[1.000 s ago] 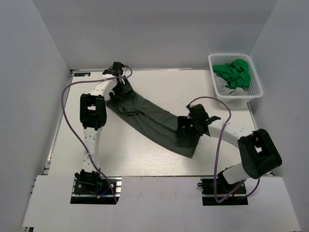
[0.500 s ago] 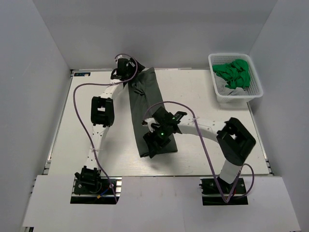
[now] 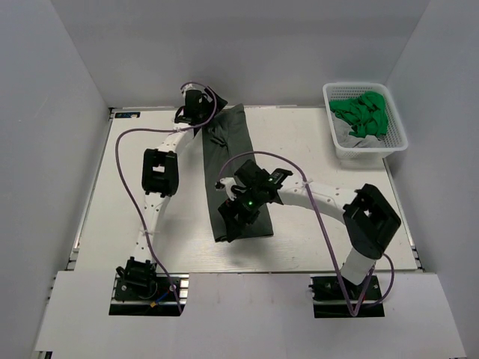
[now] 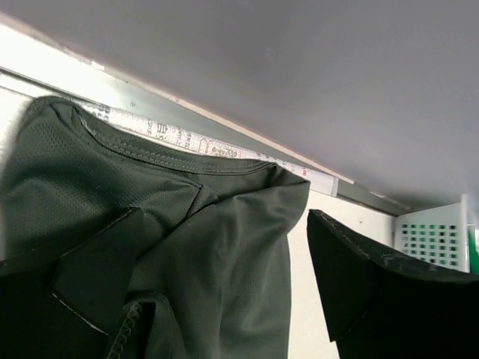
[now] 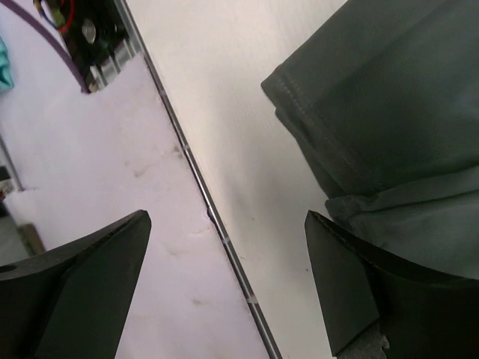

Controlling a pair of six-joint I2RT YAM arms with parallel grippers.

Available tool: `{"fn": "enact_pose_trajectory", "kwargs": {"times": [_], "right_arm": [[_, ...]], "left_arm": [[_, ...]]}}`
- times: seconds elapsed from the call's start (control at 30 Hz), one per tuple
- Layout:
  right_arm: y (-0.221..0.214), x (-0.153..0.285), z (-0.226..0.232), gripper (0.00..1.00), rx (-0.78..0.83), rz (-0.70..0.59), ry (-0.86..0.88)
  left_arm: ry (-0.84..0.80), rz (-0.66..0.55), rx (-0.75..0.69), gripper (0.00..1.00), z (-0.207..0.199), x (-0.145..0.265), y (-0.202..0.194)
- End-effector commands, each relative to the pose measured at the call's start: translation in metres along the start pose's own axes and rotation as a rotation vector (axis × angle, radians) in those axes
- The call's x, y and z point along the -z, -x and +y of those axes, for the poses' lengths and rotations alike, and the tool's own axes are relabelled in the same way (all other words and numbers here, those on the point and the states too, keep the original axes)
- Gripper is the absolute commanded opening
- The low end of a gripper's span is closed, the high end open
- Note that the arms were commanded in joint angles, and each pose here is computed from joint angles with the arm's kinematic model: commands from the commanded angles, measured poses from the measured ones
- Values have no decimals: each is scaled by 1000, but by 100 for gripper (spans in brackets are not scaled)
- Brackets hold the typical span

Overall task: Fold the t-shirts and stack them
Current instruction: Rotate the tshirt 90 degrees, then grab the bottom of the folded rectangular tshirt with both arms

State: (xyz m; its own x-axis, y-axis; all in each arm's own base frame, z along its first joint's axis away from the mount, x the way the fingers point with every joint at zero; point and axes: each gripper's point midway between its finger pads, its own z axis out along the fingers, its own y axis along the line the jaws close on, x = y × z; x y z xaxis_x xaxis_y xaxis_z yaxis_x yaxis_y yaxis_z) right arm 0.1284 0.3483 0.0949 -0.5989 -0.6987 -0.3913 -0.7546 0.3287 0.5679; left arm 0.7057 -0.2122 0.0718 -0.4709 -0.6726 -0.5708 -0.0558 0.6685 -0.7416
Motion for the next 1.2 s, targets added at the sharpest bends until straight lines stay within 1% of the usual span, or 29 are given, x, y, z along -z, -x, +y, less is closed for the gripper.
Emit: {"fn": "enact_pose_trajectory", "kwargs": {"times": [0.0,0.03,0.07,0.1,0.13,0.17,0.2,0.23,0.27,0.3,0.33,0.37,0.4,0.43,0.47,0.5,0.53,0.57,0.6,0.63,0.67,0.7,0.73,0.77,0.8,0.93,1.07,1.13,1.17], "right_arm": [[26,19,2,90,20,-116,-60],[29,25,5,90,20,-148,-82],[37,39,-1,90,15,-203,-158],[37,39,-10,90,-6,-214,-193],[39,46,-10,90,-9,-242,-210],[39,49,-23,90,-52,-273,-275],[43,60,-23,90,-66,-315,-295],[44,69,-21,90,-81,-353,-305],[38,74,-26,90,-110,-374,-326],[36,79,-33,90,-127,-392,-357],[36,90,-30,90,-124,-427,-364],[22,87,-41,90,-169,-403,-385],[18,93,-55,90,-204,-413,-446],[10,95,-59,90,-239,-404,-465],[6,102,-68,90,-283,-408,-492],[-2,104,-77,90,-317,-397,-517],[-10,105,-80,90,-340,-389,-534],[-13,109,-86,90,-370,-398,-543],[-23,103,-89,90,-390,-381,-514],[-26,101,-88,90,-396,-376,-496],[-30,99,-89,90,-424,-368,-465],[-38,94,-91,90,-444,-345,-449],[-45,89,-91,90,-470,-321,-418],[-48,85,-87,90,-483,-309,-387],[-56,79,-89,90,-506,-284,-376],[-67,64,-84,90,-544,-257,-292],[-67,56,-85,90,-573,-228,-256],[-67,53,-87,90,-582,-215,-254],[-67,52,-88,90,-588,-214,-254]], "left_arm": [[-127,-207,-147,100,-115,65,101],[-148,-246,-168,100,-132,77,116],[-174,-314,-203,100,-160,104,143],[-178,-339,-222,100,-172,119,155],[-175,-340,-236,100,-181,132,160],[-167,-334,-244,100,-184,142,162],[-163,-333,-258,100,-190,155,166],[-166,-368,-255,100,-211,190,184],[-72,-293,-238,100,-192,199,170],[-36,-271,-236,100,-188,215,167],[44,-185,-204,100,-158,217,140],[51,-177,-194,100,-167,261,141],[35,-110,-183,100,-165,274,118],[107,35,-161,100,-115,274,64],[96,76,-125,100,-107,287,45],[38,161,-108,100,-108,301,16],[23,246,-99,100,-88,323,-22],[11,299,-95,100,-83,333,-41],[28,416,-98,100,-75,349,-76],[90,496,-104,100,-54,361,-100],[158,550,-103,100,-41,375,-116],[252,614,-115,100,-20,394,-133],[299,679,-130,100,-2,410,-158],[279,689,-121,100,-5,424,-166],[312,735,-105,100,12,438,-185],[287,847,-94,100,22,469,-226],[226,888,-125,100,26,475,-251],[227,913,-163,100,31,475,-261],[257,928,-175,100,38,474,-267]]}}
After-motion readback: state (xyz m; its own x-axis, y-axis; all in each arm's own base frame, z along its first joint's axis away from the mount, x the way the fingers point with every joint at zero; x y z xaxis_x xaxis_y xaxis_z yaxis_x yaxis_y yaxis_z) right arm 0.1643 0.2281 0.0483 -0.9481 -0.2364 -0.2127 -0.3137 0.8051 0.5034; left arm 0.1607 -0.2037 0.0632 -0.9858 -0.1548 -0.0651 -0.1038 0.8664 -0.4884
